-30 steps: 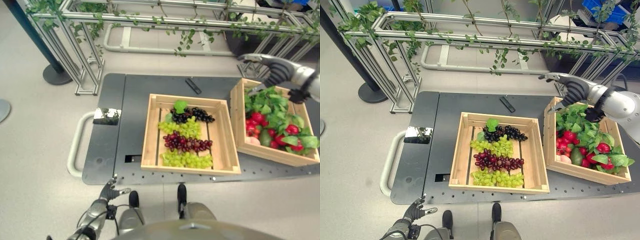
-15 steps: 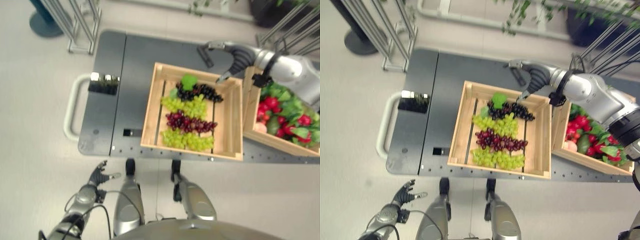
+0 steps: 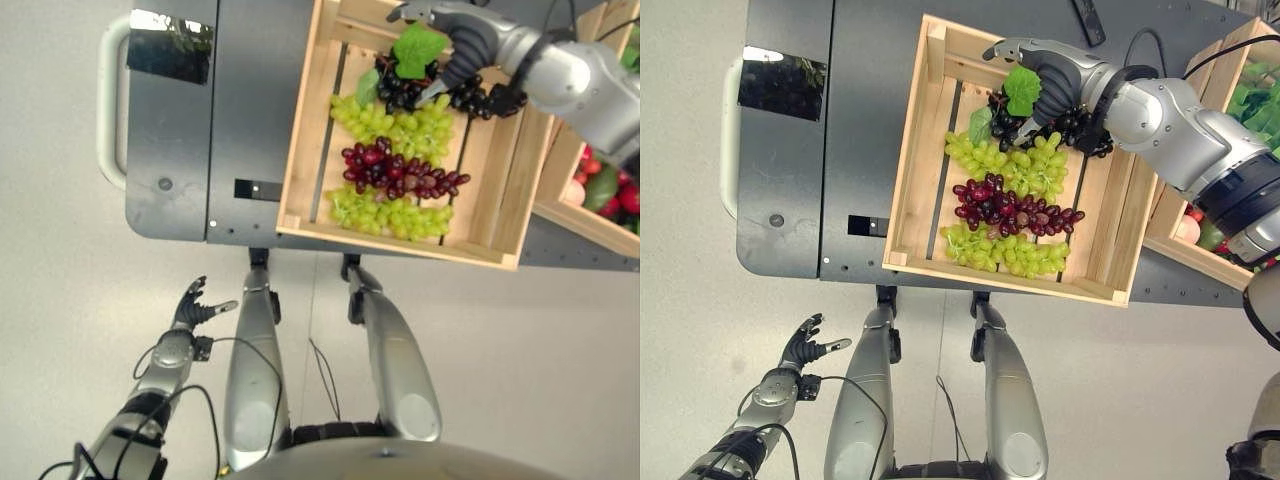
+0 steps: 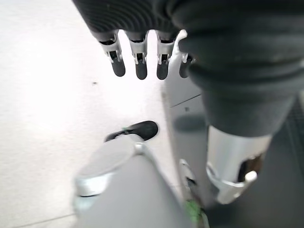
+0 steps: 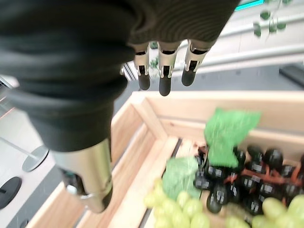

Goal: Pick up the fruits from the basket on one side to the basket on the other side

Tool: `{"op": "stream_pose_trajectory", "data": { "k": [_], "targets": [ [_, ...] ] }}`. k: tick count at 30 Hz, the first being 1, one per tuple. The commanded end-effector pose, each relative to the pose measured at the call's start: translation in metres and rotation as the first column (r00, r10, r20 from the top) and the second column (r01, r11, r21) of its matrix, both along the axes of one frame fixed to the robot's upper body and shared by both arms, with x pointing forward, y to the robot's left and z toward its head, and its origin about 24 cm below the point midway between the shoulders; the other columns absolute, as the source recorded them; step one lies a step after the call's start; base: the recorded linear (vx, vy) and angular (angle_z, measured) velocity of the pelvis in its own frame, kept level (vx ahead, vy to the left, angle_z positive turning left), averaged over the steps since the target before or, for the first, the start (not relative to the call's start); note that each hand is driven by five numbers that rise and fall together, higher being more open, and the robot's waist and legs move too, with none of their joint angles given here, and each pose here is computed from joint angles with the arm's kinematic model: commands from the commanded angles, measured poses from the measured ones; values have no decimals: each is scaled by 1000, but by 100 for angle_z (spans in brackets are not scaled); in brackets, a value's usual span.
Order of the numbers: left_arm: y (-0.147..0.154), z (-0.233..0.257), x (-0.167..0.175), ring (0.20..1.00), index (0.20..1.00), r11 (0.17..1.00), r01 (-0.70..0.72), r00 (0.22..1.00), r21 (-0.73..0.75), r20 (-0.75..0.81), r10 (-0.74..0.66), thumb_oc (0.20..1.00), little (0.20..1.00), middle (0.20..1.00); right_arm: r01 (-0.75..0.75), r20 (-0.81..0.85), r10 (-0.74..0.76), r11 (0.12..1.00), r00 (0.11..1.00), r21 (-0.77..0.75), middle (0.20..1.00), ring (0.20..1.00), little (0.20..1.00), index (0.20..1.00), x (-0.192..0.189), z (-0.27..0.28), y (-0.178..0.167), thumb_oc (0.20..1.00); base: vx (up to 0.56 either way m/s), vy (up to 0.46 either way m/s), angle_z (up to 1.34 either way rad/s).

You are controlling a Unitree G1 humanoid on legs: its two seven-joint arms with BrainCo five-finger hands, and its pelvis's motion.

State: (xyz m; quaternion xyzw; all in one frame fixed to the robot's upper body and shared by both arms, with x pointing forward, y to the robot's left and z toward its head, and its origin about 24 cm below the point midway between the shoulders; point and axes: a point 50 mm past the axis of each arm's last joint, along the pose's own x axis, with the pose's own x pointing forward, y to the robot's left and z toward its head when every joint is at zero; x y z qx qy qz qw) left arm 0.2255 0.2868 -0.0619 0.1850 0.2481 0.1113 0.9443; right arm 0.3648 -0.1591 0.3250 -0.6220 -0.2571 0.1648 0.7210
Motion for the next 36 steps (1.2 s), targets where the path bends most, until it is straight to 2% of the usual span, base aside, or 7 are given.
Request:
{"op": "stream_pose_trajectory", "data": {
  "k": [1, 16, 21, 26, 36],
  "targets": [
    [14, 3, -10, 1000, 1000, 997, -74, 997, 9, 30, 74, 1000, 1000, 1000, 7, 77, -5, 1000, 997, -16, 1000, 1000, 1000, 1000, -5, 12, -4, 1000, -3, -33, 6],
    [32, 9, -11, 1000, 1000, 987, -144, 989, 72, 44, 141, 1000, 1000, 1000, -81, 20, 82, 996, 996, -35, 1000, 1000, 1000, 1000, -7, -13, 18, 1000, -3, -10, 4],
    [34, 13, -8, 1000, 1000, 987, -134, 990, 90, 49, 130, 1000, 1000, 1000, -54, -18, 53, 998, 998, -39, 1000, 1000, 1000, 1000, 1, -20, 19, 1000, 0, 0, 0],
    [37, 12, -10, 1000, 1000, 986, -142, 990, 89, 36, 139, 1000, 1000, 1000, -31, -53, 23, 989, 998, -146, 1000, 1000, 1000, 1000, 7, -22, 27, 1000, -4, 0, -2],
    [35, 8, -12, 1000, 1000, 986, -130, 992, 106, 12, 129, 1000, 1000, 1000, 73, -100, -101, 964, 990, -255, 1000, 1000, 1000, 1000, 21, -49, 10, 1000, -1, -1, -1]
  ]
}}
